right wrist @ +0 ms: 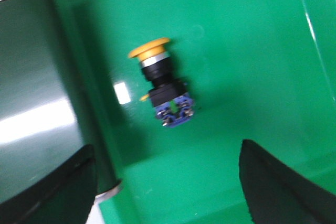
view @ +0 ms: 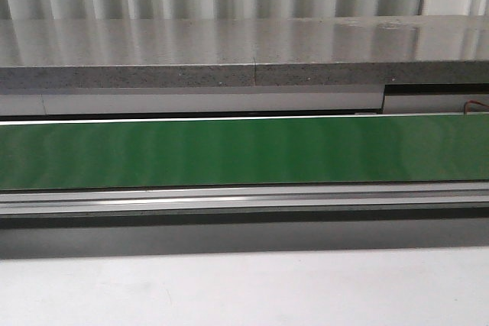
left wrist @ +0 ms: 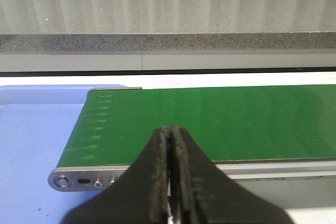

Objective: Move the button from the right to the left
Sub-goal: 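Lower the right gripper and grasp the yellow-capped button, then carry the button onto the conveyor belt and release it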

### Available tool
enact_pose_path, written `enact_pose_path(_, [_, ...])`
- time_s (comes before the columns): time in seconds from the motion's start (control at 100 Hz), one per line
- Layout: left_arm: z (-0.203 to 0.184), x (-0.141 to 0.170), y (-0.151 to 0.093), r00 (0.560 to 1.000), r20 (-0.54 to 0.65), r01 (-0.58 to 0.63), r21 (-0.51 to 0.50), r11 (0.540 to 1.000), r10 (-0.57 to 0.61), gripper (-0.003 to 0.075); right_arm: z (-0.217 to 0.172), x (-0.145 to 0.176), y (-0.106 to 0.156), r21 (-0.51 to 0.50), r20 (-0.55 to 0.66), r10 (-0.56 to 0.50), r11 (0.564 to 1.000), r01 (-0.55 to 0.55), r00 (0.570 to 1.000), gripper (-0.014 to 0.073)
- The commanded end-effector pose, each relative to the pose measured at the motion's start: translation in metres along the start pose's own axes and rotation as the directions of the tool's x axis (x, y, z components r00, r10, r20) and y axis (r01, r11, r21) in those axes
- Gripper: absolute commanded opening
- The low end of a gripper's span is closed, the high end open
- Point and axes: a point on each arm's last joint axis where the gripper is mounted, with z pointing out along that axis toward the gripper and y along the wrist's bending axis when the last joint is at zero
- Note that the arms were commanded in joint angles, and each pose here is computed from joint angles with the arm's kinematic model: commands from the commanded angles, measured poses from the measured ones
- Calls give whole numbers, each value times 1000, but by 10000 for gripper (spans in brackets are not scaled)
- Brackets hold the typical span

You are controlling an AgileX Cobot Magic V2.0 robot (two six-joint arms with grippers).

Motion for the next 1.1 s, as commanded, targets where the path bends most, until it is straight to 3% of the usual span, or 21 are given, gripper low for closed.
enact_pose_path(0.0, [1, 4, 0, 997, 73, 5, 4, 1000, -5, -20, -6, -16, -10, 21, 57, 19, 1000, -20, 998, 562])
enact_pose_path(0.22, [1, 4, 0, 997, 73, 5, 4, 1000, -5, -20, 32, -23, -18, 36, -49, 14, 999, -12, 999, 562])
enact_pose_path(0.49, [1, 4, 0, 997, 73, 5, 4, 1000, -5, -20, 76, -19, -21, 10, -170, -89, 996, 92, 981, 562])
enact_pose_path(0.72, [1, 4, 0, 997, 73, 5, 4, 1000, -5, -20, 97, -19, -22, 2, -194, -114, 993, 117, 974, 552])
enact_pose_path(0.94, [1, 4, 0, 997, 73, 5, 4, 1000, -5, -20, 107, -18, -21, -9, -203, -104, 995, 104, 974, 266])
enact_pose_path(1.09, [1, 4, 0, 997, 73, 5, 4, 1000, -5, -20, 101, -21, -21, -3, -172, -107, 994, 108, 979, 123])
